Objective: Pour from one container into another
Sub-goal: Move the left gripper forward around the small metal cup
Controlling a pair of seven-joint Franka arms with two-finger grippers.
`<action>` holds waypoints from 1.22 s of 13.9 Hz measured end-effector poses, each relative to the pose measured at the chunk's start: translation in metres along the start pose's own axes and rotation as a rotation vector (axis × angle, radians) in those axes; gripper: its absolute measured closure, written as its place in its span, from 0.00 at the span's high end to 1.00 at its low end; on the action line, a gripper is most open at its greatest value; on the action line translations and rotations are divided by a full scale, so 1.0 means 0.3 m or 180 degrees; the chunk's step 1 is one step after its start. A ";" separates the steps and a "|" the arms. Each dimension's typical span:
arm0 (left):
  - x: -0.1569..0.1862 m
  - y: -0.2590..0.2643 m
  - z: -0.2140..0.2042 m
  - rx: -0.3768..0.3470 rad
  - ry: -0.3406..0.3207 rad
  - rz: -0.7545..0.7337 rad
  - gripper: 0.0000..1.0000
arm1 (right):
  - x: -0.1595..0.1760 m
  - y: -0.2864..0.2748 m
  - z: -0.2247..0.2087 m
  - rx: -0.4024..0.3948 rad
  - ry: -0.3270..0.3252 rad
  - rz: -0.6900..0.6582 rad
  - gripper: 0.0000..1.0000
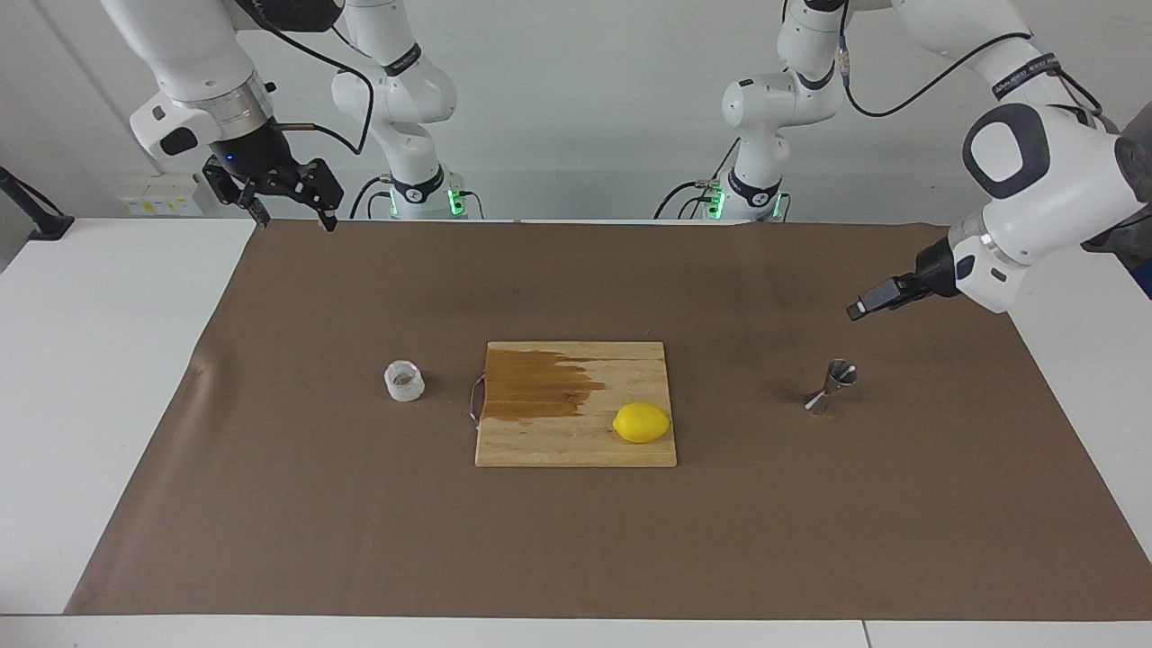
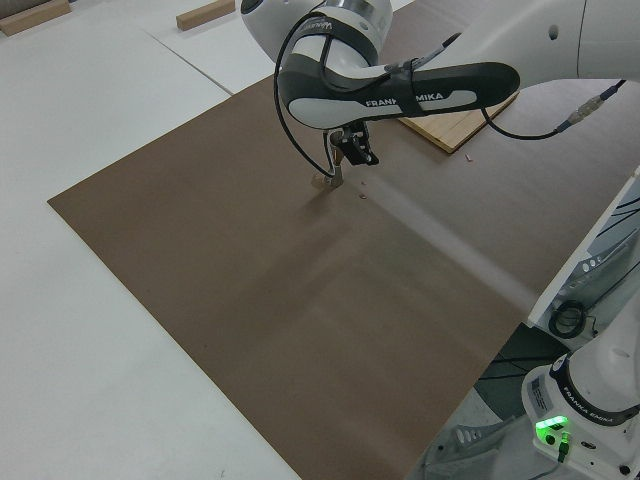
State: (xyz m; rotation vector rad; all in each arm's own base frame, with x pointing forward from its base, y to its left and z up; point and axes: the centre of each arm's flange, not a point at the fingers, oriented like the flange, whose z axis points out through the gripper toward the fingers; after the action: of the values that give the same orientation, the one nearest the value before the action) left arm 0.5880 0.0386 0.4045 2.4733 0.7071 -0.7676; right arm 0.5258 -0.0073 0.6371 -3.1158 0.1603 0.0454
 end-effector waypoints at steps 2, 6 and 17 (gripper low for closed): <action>0.066 -0.019 0.007 -0.0218 -0.0224 -0.0376 1.00 | 0.000 0.000 0.000 0.0000 0.0000 0.0000 1.00; 0.136 -0.026 -0.016 -0.0553 -0.0467 -0.0945 1.00 | 0.000 0.000 0.000 0.0000 0.0000 0.0000 1.00; 0.314 -0.038 0.002 -0.0977 -0.0738 -0.1029 1.00 | 0.000 0.000 0.000 0.0000 0.0000 0.0000 1.00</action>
State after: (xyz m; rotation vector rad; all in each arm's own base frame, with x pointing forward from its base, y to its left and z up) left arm 0.6485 0.0785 0.3430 1.9824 1.0625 -0.9626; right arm 0.5258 -0.0073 0.6371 -3.1158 0.1603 0.0454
